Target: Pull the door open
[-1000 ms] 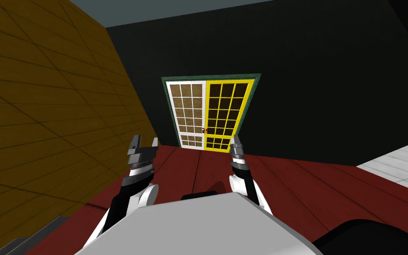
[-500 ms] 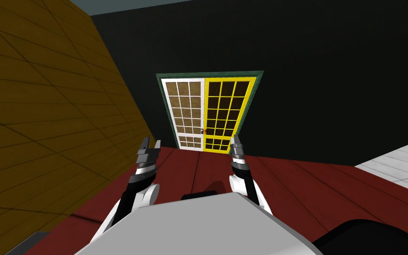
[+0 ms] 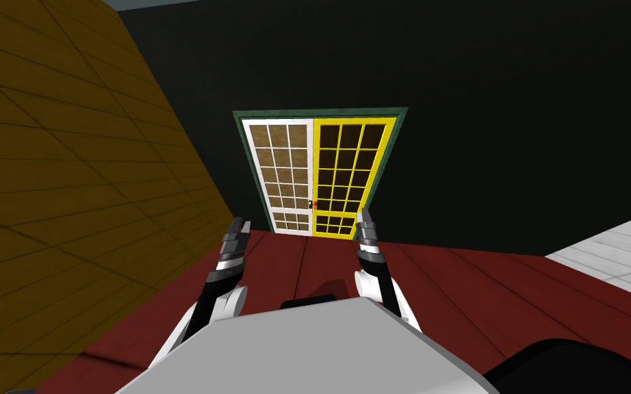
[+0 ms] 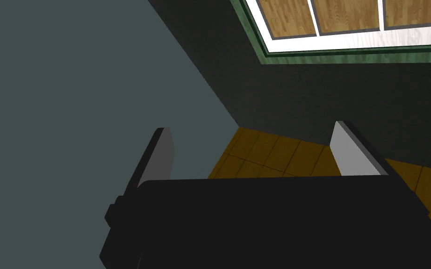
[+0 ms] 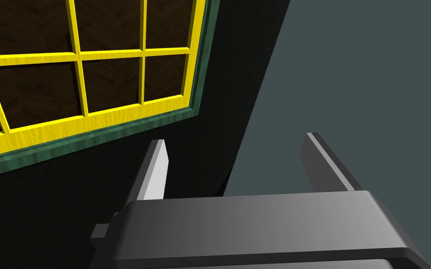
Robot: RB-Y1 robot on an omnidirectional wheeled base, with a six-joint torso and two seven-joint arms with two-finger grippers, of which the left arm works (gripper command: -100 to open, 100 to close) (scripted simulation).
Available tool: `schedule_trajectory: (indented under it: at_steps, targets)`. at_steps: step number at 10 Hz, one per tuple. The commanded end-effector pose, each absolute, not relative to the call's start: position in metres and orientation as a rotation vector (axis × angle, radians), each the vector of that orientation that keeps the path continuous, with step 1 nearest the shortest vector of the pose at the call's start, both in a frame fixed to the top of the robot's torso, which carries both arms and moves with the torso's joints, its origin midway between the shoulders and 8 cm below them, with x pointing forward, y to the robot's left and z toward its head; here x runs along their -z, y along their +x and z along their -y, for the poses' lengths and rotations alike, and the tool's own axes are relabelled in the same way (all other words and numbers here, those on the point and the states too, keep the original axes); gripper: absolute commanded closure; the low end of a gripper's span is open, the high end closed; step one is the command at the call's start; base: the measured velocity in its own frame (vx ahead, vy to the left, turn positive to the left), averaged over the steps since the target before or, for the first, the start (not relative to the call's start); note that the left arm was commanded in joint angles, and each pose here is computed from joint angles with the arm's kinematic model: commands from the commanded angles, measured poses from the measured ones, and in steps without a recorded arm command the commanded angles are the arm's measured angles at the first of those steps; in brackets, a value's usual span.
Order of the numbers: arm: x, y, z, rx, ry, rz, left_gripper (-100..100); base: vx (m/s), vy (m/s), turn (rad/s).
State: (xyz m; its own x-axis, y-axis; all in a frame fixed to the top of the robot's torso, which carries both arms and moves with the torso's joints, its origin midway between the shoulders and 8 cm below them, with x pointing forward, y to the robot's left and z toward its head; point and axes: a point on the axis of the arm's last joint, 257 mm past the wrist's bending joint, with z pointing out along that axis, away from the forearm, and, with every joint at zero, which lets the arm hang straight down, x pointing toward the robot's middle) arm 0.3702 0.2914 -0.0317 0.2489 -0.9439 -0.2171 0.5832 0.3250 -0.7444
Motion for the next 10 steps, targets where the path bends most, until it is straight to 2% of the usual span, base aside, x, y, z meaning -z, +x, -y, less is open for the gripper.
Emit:
schedule_trajectory:
  at_steps: [1, 10]
  targets:
    - [0.042, 0.378, -0.293, 1.082, -0.58, -0.762, -100, 0.101, -0.045, -0.017]
    - [0.111, 0.403, -0.306, 0.834, -0.508, -0.936, -100, 0.101, -0.043, -0.031]
